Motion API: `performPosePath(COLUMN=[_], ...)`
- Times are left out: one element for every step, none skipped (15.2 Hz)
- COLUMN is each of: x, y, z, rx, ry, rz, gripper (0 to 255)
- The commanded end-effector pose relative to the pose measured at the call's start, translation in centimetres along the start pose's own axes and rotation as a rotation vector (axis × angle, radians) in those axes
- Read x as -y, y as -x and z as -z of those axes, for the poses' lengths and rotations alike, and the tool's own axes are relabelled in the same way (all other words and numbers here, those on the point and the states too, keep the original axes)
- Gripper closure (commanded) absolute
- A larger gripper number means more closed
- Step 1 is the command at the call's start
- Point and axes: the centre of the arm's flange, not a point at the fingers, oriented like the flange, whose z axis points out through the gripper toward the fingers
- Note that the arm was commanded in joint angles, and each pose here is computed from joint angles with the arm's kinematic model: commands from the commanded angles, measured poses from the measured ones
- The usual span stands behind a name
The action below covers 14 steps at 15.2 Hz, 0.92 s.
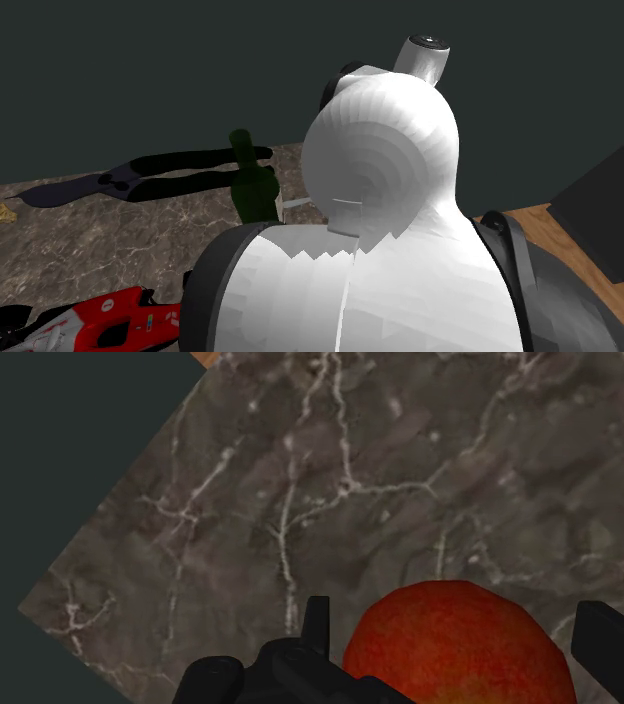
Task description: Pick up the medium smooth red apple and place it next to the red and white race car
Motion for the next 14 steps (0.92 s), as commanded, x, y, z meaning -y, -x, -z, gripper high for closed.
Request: performPosePath(x=[0.0, 0.0, 0.0, 0.0, 0.0, 0.0, 0.0, 0.0, 0.0, 0.0, 0.0, 0.0, 0.0, 0.0], y=[0.0, 0.0, 0.0, 0.0, 0.0, 0.0, 0.0, 0.0, 0.0, 0.0, 0.0, 0.0, 0.0, -0.1], z=[0.0, 0.0, 0.0, 0.0, 0.0, 0.0, 0.0, 0.0, 0.0, 0.0, 0.0, 0.0, 0.5, 1.0], rx=[0.0, 0.0, 0.0, 0.0, 0.0, 0.0, 0.0, 0.0, 0.0, 0.0, 0.0, 0.0, 0.0, 0.0], ry=[0.0, 0.0, 0.0, 0.0, 0.0, 0.0, 0.0, 0.0, 0.0, 0.0, 0.0, 0.0, 0.0, 0.0], rz=[0.0, 0.0, 0.0, 0.0, 0.0, 0.0, 0.0, 0.0, 0.0, 0.0, 0.0, 0.0, 0.0, 0.0], gripper=[0, 0, 255, 255, 255, 255, 255, 255, 255, 255, 255, 255, 255, 255])
